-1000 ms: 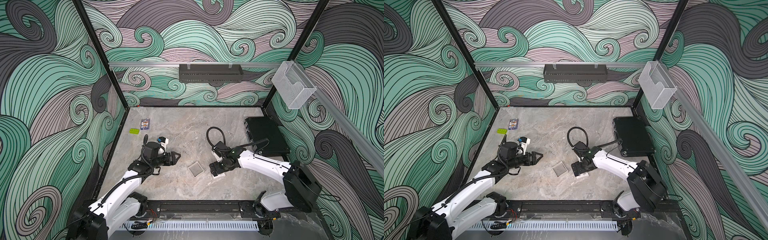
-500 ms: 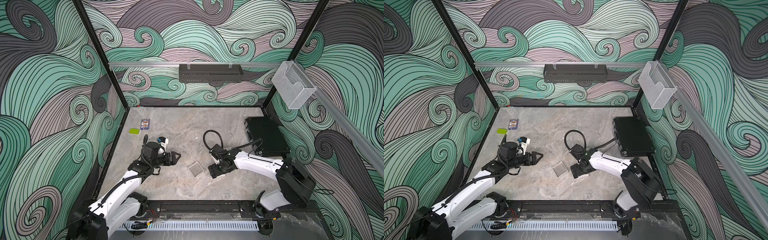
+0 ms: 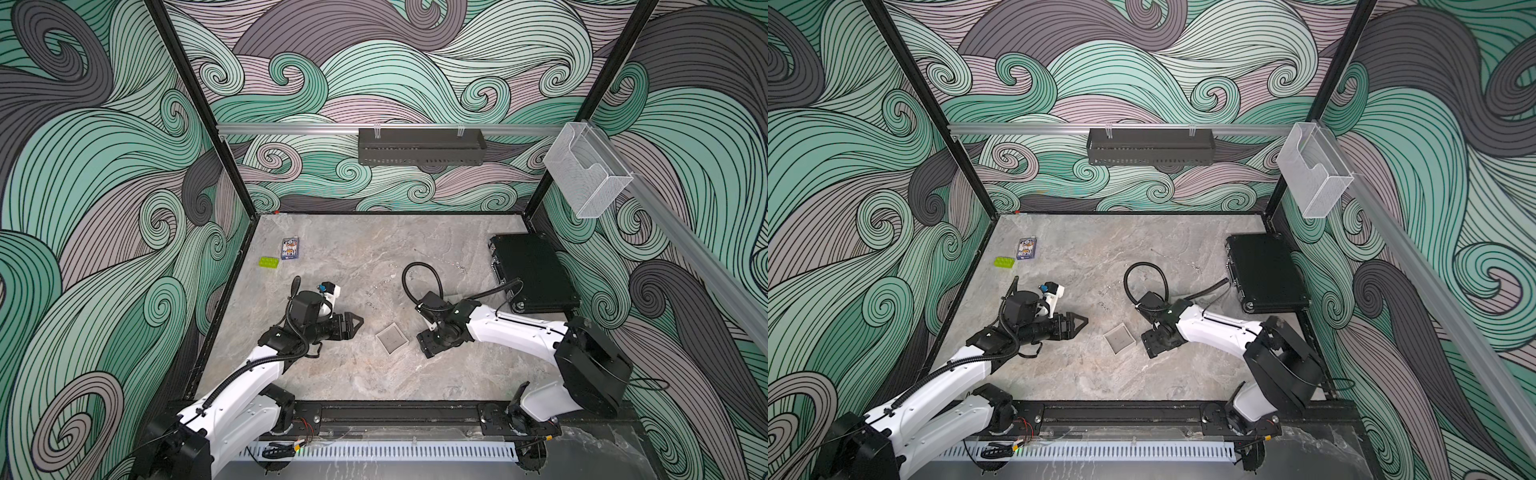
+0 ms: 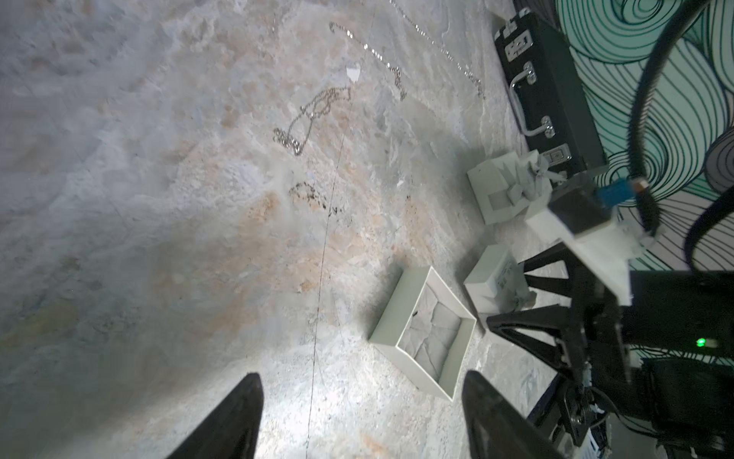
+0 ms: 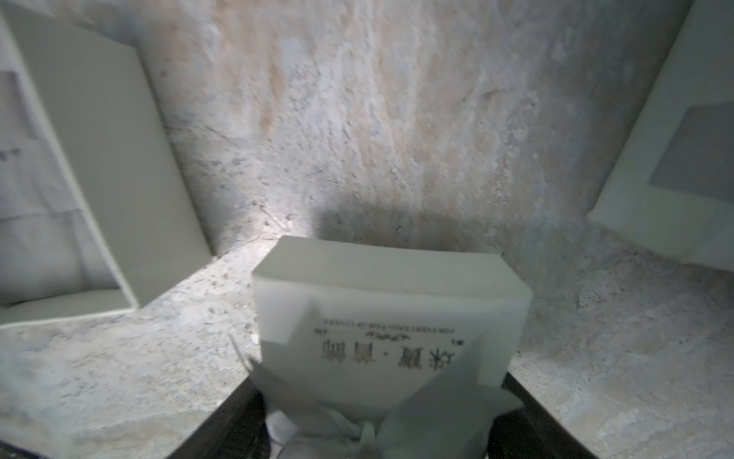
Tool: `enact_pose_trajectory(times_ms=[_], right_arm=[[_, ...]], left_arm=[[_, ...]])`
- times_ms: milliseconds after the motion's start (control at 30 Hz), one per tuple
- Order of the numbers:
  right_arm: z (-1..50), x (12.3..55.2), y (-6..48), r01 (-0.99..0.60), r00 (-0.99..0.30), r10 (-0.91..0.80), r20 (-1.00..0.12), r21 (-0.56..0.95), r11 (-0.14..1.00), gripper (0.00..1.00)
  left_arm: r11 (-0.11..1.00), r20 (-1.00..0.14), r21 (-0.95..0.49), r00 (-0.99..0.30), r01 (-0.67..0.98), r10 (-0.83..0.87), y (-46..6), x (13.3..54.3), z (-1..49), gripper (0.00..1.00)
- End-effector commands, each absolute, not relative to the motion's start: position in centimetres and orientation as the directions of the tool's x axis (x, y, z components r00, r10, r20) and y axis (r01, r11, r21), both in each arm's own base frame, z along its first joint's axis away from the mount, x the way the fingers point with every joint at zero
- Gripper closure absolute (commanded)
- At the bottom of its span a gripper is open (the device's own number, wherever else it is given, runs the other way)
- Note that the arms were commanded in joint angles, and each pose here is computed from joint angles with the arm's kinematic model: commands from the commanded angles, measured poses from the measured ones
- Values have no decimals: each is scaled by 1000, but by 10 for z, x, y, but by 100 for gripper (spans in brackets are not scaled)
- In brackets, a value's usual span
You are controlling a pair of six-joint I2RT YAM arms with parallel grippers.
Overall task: Take the necklace out of the lift-off lid jewelry box
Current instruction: Pick up the lid from the center of the board, then close the lid on the jewelry box.
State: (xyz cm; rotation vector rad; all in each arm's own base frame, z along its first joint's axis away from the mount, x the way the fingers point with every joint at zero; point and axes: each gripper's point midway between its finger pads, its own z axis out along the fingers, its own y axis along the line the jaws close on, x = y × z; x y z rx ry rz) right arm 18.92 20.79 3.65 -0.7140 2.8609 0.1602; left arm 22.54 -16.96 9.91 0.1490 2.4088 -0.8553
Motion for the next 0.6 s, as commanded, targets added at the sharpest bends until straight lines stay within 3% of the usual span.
enact_pose_trajectory(times_ms=[0, 233, 567], right_arm=[[60, 191, 228, -530, -835, -485, -259, 141, 836, 23], [75, 188, 269, -587, -807, -519, -281, 301, 751, 23], [67, 197, 304, -600, -800, -538, -266, 382, 703, 23]], left_arm=[[787, -548, -543, -834, 293, -68, -173, 218, 94, 24], [790, -559, -504, -829, 349, 10, -181, 191, 78, 30], [780, -540, -492, -838, 386, 74, -204, 178, 59, 50]])
